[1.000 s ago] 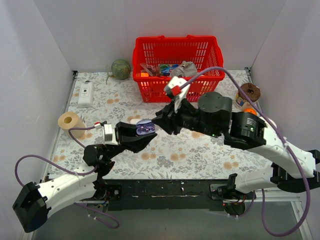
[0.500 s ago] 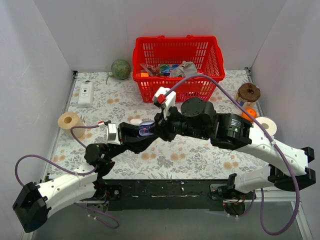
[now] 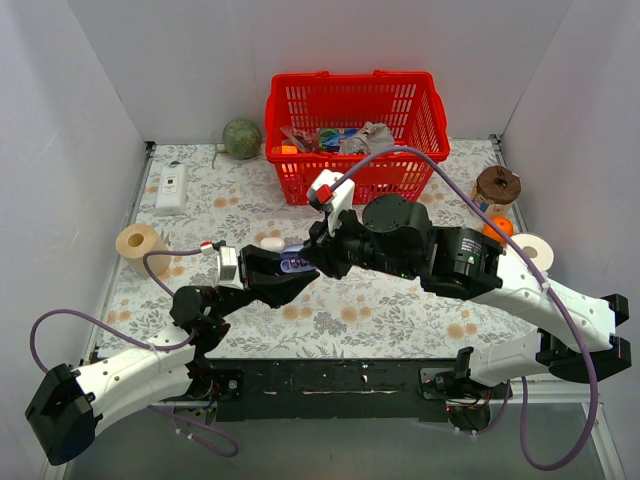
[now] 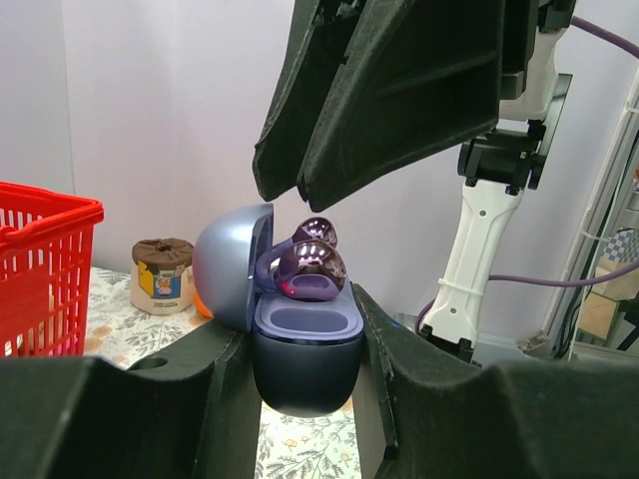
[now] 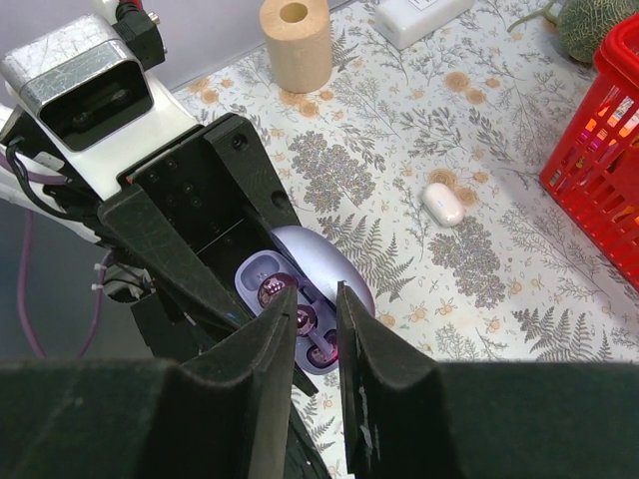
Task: Insert the wireless bluetooth earbuds into the charging case
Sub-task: Adjust the earbud with the charging case.
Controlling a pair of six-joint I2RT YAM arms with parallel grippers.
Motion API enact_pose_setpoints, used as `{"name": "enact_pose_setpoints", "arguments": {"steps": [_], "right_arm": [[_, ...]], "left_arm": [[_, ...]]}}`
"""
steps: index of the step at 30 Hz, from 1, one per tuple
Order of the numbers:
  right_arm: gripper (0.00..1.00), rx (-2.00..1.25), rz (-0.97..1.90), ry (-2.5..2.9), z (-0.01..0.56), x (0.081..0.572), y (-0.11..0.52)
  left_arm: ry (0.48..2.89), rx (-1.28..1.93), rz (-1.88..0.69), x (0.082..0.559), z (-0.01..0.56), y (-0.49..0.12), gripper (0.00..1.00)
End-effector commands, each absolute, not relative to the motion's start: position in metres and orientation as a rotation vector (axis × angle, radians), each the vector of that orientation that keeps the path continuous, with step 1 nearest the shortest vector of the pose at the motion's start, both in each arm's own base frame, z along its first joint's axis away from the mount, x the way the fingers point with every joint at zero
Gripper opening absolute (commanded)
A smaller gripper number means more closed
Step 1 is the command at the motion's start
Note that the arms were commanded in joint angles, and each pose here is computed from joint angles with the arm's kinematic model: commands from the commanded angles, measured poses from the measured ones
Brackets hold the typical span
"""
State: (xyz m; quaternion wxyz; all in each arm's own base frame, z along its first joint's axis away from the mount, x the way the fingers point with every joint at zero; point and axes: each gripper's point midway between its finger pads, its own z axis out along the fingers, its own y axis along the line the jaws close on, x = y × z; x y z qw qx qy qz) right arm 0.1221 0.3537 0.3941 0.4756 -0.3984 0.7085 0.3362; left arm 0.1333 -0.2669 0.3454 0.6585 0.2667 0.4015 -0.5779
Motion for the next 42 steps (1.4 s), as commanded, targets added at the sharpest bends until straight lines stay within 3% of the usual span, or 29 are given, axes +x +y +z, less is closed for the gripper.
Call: {"name": "enact_pose_setpoints", "arguments": {"steps": [1, 14, 42], "right_arm": [[0.31, -0.952, 0.810, 1.712, 0.397, 0.128, 0.356], [0.51, -0.874, 0.813, 1.743, 0.400, 0.130, 0.346], [0.47, -0.679, 1.050, 1.895, 0.396, 0.127, 0.345]], "left_arm": [[0.888, 0.621, -1.313, 0.130, 0.353, -0.268, 0.00], [0.892, 0.611, -1.296, 0.133, 0.351, -0.267, 0.00], [0.872, 0.574, -1.214, 0.143, 0.359, -0.260, 0.00]]}}
